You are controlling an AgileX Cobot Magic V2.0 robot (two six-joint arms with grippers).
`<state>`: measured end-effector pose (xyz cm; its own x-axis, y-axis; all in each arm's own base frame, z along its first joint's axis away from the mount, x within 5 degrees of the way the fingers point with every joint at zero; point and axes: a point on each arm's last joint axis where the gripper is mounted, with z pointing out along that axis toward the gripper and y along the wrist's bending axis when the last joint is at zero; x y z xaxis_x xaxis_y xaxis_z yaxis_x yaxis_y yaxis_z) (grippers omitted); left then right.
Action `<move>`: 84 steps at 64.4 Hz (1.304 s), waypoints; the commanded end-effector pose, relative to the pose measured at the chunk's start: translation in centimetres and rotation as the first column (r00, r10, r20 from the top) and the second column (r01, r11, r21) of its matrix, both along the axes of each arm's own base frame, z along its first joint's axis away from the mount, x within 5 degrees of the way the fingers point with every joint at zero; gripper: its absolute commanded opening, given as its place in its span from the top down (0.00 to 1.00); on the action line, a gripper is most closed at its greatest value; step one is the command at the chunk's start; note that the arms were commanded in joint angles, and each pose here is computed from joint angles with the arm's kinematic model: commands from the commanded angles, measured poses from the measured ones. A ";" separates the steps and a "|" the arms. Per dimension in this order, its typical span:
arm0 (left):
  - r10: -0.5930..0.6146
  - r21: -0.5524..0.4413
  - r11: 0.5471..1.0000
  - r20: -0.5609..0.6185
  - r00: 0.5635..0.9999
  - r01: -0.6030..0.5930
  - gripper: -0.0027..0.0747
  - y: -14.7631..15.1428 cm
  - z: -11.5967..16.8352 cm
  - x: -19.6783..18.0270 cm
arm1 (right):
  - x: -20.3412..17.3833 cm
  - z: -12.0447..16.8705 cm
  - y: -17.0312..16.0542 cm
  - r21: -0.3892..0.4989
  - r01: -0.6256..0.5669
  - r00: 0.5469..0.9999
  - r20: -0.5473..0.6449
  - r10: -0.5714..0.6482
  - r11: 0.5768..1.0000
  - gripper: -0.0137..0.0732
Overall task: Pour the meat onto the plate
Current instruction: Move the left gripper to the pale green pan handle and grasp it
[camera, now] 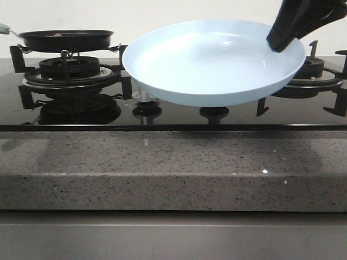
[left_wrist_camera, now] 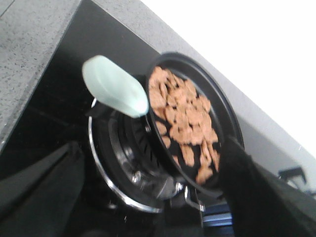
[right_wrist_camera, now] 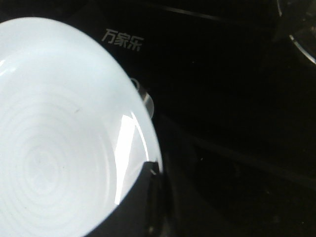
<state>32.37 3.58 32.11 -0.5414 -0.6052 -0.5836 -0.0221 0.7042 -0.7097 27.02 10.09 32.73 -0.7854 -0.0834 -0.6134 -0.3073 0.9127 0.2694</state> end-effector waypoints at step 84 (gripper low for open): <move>0.020 -0.419 0.908 0.021 1.000 -0.009 0.49 1.1 -2.3 8.1 | -0.2 2.3 -0.1 0.051 0.018 0.994 0.110 -0.024 0.999 0.92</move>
<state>40.59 5.09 26.90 -0.5354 -0.7950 -0.2851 -0.1015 0.3957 -0.9128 27.01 10.10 32.73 -0.7851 -0.0838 -0.6136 -0.3083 0.9122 0.2698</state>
